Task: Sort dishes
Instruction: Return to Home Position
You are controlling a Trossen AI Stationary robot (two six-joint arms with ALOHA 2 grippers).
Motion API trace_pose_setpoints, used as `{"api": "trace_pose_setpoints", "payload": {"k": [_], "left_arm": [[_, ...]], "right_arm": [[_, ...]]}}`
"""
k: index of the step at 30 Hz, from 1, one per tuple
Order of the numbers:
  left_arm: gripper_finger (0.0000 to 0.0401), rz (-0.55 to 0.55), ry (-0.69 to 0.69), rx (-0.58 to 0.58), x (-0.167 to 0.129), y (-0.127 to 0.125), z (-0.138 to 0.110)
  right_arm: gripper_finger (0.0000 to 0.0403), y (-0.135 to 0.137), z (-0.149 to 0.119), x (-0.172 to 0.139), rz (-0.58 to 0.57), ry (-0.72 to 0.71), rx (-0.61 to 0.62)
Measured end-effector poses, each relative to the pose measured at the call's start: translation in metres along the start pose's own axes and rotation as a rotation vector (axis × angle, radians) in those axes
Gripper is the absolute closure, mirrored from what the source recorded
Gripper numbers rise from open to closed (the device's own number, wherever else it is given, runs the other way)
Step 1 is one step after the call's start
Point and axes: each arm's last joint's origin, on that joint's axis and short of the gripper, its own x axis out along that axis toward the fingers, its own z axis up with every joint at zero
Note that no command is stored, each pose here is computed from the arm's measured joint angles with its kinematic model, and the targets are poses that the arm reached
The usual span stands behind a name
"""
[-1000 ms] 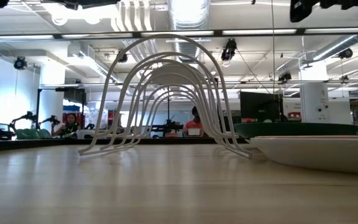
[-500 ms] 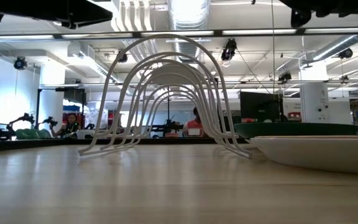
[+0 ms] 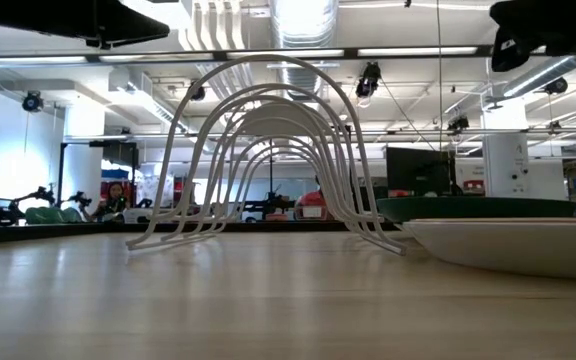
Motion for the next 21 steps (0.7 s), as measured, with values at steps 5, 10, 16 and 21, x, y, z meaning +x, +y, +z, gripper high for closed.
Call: {"api": "trace_pose_setpoints", "payload": {"k": [5,10,16,21], "left_arm": [[0.0195,0.001,-0.003,-0.012,-0.002,0.002,0.000],[0.0195,0.065,0.033,-0.006,-0.002,0.003,-0.002],[0.0195,0.296,0.141,0.016,-0.002,0.011,-0.009],[0.0195,0.471,0.241,0.026,-0.002,0.015,-0.031]], "right_arm": [[0.0396,0.004,-0.017,-0.004,0.015,-0.001,0.036],[0.0396,0.007,-0.036,-0.003,0.018,0.027,0.093],[0.0396,0.009,-0.047,-0.002,0.025,0.063,0.126],[0.0396,0.009,-0.047,-0.002,0.025,0.059,0.095]]}}
